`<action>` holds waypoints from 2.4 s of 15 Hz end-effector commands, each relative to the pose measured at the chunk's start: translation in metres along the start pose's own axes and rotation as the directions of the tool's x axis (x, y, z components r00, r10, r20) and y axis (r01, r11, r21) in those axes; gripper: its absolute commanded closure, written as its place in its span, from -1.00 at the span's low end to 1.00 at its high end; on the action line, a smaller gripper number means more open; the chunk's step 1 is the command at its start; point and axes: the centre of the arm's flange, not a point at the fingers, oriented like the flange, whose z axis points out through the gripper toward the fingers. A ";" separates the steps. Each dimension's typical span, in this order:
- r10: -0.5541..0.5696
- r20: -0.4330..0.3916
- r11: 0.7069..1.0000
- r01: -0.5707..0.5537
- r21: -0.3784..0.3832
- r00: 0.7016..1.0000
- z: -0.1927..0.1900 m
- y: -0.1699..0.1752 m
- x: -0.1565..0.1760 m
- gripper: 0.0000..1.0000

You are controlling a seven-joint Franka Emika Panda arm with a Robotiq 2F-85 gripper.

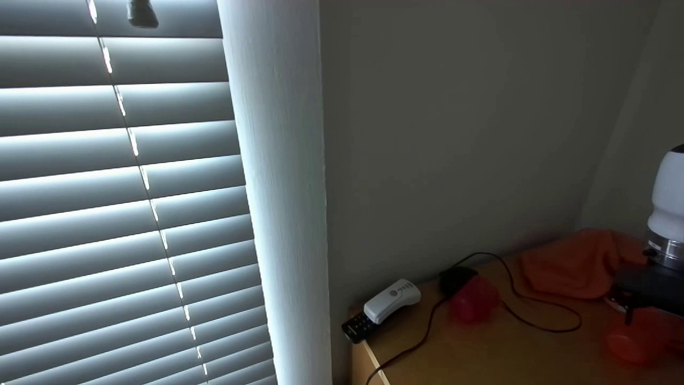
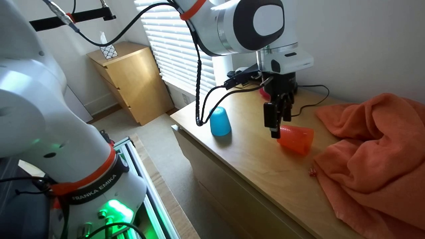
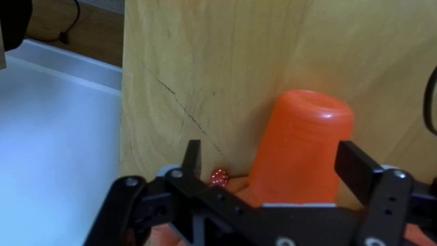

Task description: Put the plastic cups in an upside down position

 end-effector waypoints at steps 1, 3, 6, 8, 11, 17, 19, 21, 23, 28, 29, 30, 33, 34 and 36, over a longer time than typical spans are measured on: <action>0.038 -0.032 0.999 -0.038 -0.008 0.999 0.009 0.004 -0.007 -1.00; 0.042 -0.026 0.999 -0.042 -0.010 0.999 0.015 0.001 -0.006 -1.00; 0.015 -0.029 1.000 -0.015 -0.001 0.999 0.025 -0.003 -0.005 -1.00; -0.019 -0.049 0.999 0.021 0.037 0.999 0.027 -0.008 -0.006 -1.00; -0.040 -0.084 0.996 0.047 0.075 0.996 0.033 -0.014 -0.006 -1.00; -0.065 -0.104 0.993 0.075 0.090 0.992 0.051 -0.019 0.001 -1.00; -0.067 -0.103 0.993 0.076 0.090 0.992 0.054 -0.019 0.003 -0.86; -0.072 -0.069 0.992 0.079 0.098 0.995 0.056 -0.018 0.006 -0.38; -0.067 -0.063 0.993 0.073 0.095 0.996 0.057 -0.014 0.011 -0.24; -0.073 0.097 0.988 0.058 0.146 0.993 0.056 -0.004 0.028 0.02; -0.084 0.143 0.984 0.059 0.170 0.986 0.055 -0.001 0.032 0.02; -0.095 0.182 0.980 0.060 0.192 0.979 0.055 0.001 0.035 0.02; -0.142 0.316 0.966 0.062 0.249 0.938 0.053 0.006 0.039 0.02; -0.152 0.354 0.963 0.058 0.263 0.923 0.050 0.009 0.042 0.02; -0.171 0.424 0.958 0.050 0.282 0.889 0.050 0.015 0.052 0.02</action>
